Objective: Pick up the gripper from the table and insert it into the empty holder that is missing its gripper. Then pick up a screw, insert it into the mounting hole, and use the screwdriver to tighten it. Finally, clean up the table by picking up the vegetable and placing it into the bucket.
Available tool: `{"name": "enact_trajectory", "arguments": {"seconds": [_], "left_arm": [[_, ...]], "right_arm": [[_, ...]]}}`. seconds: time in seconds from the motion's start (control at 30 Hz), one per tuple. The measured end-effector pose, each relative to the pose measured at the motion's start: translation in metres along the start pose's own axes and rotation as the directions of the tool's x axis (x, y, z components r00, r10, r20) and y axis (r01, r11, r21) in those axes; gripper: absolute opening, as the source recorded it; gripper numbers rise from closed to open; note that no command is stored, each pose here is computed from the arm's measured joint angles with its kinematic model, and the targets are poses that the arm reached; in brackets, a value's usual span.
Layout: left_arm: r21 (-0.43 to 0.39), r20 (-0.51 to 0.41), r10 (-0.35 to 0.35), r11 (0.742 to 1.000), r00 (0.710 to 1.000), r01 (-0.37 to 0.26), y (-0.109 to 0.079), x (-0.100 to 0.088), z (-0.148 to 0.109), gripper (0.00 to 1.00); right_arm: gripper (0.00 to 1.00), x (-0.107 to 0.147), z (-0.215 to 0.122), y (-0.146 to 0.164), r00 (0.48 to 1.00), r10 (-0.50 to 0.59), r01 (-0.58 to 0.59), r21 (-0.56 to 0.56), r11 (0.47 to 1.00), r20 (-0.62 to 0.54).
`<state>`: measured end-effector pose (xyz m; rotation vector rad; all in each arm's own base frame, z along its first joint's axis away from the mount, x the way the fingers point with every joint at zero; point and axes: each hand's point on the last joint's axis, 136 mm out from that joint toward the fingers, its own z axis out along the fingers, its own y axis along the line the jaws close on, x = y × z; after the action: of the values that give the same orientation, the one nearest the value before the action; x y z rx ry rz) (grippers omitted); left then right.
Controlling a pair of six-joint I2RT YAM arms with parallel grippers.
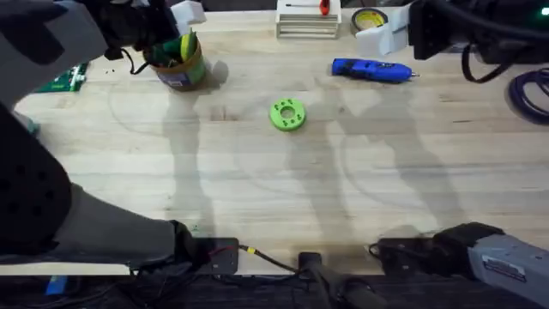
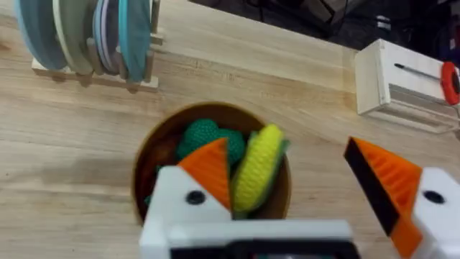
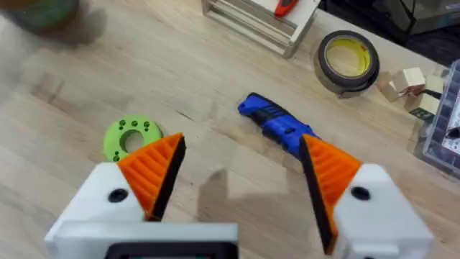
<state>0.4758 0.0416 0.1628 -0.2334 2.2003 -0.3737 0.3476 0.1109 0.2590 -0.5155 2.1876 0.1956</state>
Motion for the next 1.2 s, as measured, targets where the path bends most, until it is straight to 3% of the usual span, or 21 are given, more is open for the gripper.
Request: {"name": "enact_trajectory", "arguments": {"seconds": [0.3,0.47,0.57,0.83,1.03,1.2], "left_arm": [[0.045,0.028,0.015,0.999,1.0,-0.016,-0.013,-0.01,-0.011,0.996],[0.059,0.083,0.039,0.997,0.996,-0.044,-0.033,-0.029,-0.053,0.995],[0.068,0.09,0.076,0.994,0.993,-0.082,-0.048,-0.029,-0.087,0.995],[0.072,0.066,0.242,0.966,0.968,-0.247,-0.075,-0.005,-0.164,0.995],[0.075,0.055,0.278,0.957,0.959,-0.281,-0.09,0.018,-0.21,0.994],[0.095,0.044,0.28,0.955,0.959,-0.283,-0.099,0.036,-0.235,0.983]], "right_arm": [[0.991,0.0,0.0,0.0,1.0,0.0,0.0,0.0,1.0,0.001],[0.991,0.0,0.0,0.0,1.0,0.0,0.0,0.0,1.0,-0.001],[0.991,0.001,-0.001,0.0,1.0,0.0,0.0,0.0,1.0,-0.003],[0.992,-0.003,-0.01,0.001,1.0,-0.003,0.003,0.003,1.0,0.02],[0.991,0.004,-0.018,0.003,1.0,0.0,0.0,0.0,1.0,0.002],[0.991,-0.004,-0.043,0.005,0.998,-0.008,0.008,0.01,1.0,0.062]]}}
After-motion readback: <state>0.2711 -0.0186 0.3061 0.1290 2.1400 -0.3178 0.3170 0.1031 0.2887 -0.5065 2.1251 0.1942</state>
